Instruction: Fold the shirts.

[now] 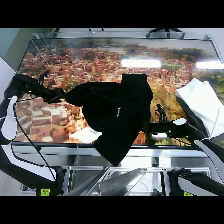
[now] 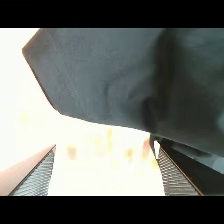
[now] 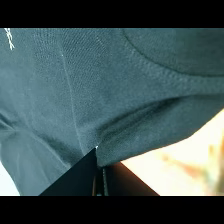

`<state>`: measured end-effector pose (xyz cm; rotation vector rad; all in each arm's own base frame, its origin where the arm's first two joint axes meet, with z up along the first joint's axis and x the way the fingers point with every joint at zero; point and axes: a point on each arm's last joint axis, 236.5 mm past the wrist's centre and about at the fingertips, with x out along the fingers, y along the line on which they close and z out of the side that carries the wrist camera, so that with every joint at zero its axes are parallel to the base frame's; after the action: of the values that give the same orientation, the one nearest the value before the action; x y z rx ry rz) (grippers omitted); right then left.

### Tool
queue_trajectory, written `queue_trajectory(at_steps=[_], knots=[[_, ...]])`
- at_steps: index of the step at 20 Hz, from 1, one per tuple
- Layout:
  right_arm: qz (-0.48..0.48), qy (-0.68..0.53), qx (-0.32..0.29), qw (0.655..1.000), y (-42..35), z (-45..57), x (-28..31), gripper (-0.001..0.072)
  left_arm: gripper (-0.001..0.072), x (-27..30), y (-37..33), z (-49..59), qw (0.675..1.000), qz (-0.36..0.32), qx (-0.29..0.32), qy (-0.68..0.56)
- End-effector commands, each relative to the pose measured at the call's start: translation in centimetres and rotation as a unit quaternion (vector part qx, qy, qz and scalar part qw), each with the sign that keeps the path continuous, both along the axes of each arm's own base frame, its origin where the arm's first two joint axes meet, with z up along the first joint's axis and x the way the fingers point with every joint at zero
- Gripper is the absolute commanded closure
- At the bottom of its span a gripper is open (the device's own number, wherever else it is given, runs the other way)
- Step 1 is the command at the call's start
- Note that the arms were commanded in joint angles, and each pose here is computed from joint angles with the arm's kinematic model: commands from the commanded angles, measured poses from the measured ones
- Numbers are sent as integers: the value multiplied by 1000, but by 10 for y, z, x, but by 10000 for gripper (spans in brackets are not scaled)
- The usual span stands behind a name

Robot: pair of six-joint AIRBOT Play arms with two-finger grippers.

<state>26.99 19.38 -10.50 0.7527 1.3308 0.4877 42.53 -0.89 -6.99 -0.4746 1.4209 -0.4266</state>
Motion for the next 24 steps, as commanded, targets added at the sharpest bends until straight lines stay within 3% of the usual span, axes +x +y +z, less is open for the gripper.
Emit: queue_trajectory(at_steps=[1,4,5,7,8,12,16,19,24], knots=[[4,-1,1,1000,1,0,-1,692,13,9,-13,-27,1000,10,-16,-7],[8,-3,1,1000,1,1,-2,692,14,29,-35,-35,999,-1,-36,-16],[10,-2,3,1000,2,1,-3,692,79,36,-42,-32,999,-7,-40,-22],[20,-1,9,1000,5,3,-6,692,397,44,-54,-26,998,-21,-40,-35],[24,-2,11,1000,6,4,-8,692,681,45,-60,-20,998,-29,-42,-39],[54,-51,34,997,10,45,1,693,694,44,-72,30,994,-67,-47,-68],[68,-217,85,970,-16,200,32,693,694,26,-62,147,985,-81,-35,-147],[37,-404,27,913,-63,349,32,694,694,-4,-44,261,966,-62,1,-251],[2,-613,-132,779,-82,522,-38,694,695,-91,-39,447,872,-15,94,-481]])
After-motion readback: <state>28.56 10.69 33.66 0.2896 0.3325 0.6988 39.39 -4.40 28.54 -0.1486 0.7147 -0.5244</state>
